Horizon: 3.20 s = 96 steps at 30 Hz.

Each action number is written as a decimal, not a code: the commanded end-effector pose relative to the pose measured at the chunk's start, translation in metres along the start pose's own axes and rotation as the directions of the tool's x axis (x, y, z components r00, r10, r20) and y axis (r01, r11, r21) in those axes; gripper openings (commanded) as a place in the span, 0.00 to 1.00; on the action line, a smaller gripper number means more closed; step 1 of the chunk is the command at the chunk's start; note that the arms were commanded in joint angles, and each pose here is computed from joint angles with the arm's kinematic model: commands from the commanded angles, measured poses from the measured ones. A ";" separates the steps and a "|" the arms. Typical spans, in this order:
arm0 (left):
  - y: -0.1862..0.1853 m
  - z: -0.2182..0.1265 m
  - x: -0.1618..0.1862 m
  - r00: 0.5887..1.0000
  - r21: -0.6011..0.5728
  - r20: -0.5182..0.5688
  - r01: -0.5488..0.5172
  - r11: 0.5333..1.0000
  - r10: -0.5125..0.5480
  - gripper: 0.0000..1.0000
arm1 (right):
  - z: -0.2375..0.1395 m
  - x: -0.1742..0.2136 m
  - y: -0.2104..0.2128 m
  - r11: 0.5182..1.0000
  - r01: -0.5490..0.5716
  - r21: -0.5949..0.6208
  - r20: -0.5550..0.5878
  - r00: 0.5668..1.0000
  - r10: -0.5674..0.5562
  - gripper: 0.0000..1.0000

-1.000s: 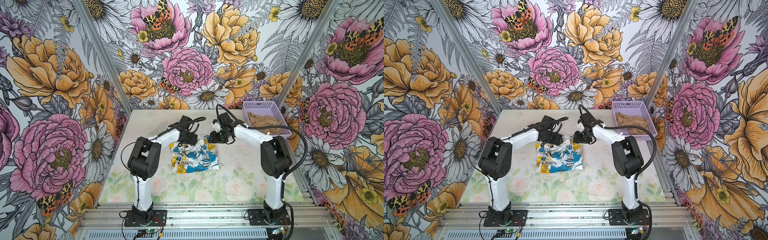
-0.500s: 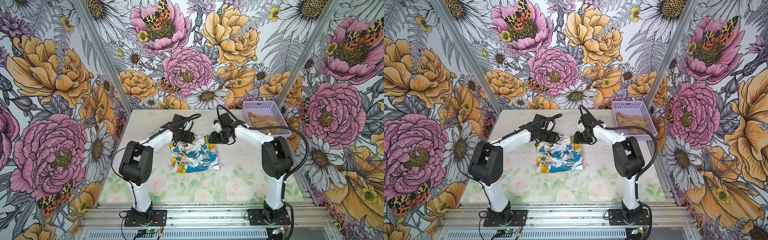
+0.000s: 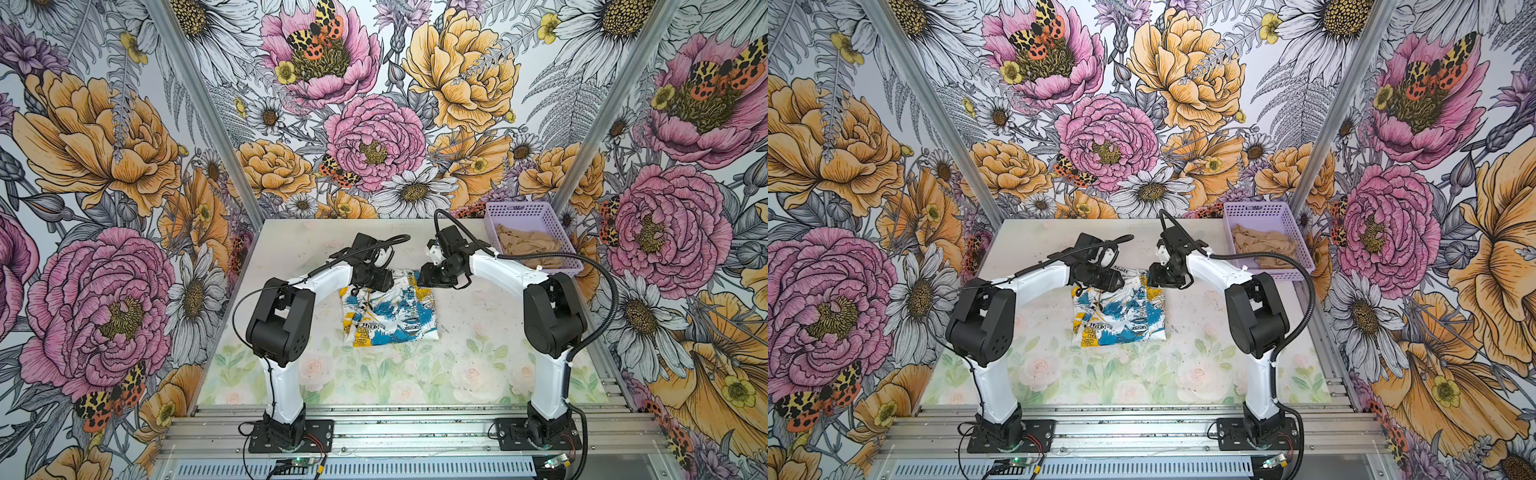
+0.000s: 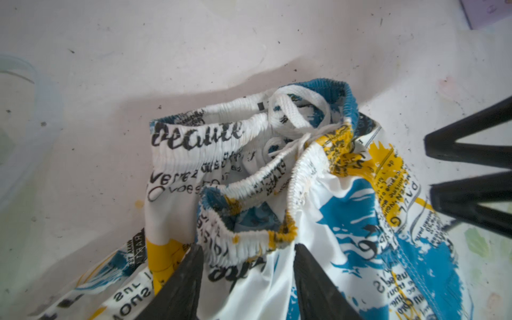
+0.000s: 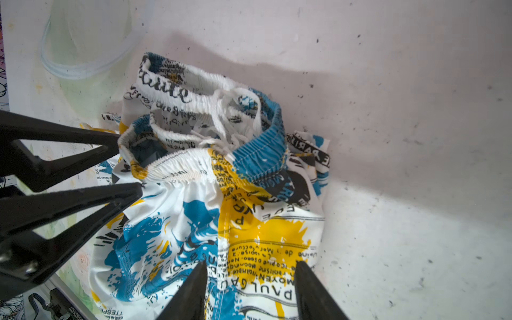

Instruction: Fold and stack the mixed laundry pile

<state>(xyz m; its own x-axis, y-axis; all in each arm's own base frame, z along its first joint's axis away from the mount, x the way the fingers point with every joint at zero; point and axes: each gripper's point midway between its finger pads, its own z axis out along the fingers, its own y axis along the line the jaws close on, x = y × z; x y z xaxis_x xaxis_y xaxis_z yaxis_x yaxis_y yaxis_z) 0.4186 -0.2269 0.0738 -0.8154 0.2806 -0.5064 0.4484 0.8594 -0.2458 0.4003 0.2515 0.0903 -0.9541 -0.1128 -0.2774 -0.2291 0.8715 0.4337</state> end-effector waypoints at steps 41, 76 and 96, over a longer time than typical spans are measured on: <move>0.065 -0.018 -0.037 0.975 -0.102 0.181 0.152 0.983 -0.132 0.00 | 0.018 -0.057 0.034 0.996 0.092 -0.013 0.182 0.979 -0.088 0.54; 0.173 -0.024 0.008 0.896 -0.227 0.151 0.442 0.868 -0.417 0.00 | 0.105 -0.037 0.029 0.984 0.145 0.106 0.108 0.982 -0.156 0.53; 0.095 -0.111 -0.008 0.895 -0.248 0.297 0.408 0.879 -0.332 0.57 | 0.035 -0.059 0.069 0.984 0.171 0.057 0.209 0.961 -0.179 0.56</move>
<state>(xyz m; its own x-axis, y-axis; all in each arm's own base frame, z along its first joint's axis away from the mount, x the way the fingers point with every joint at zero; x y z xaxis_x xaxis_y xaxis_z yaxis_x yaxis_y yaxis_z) 0.4448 -0.0992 0.1611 -0.7390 -0.1549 -0.6557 0.0126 0.9699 -0.2433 0.4434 0.3318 0.0748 -0.8604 -0.1749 -0.4787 -0.3589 0.8748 0.3254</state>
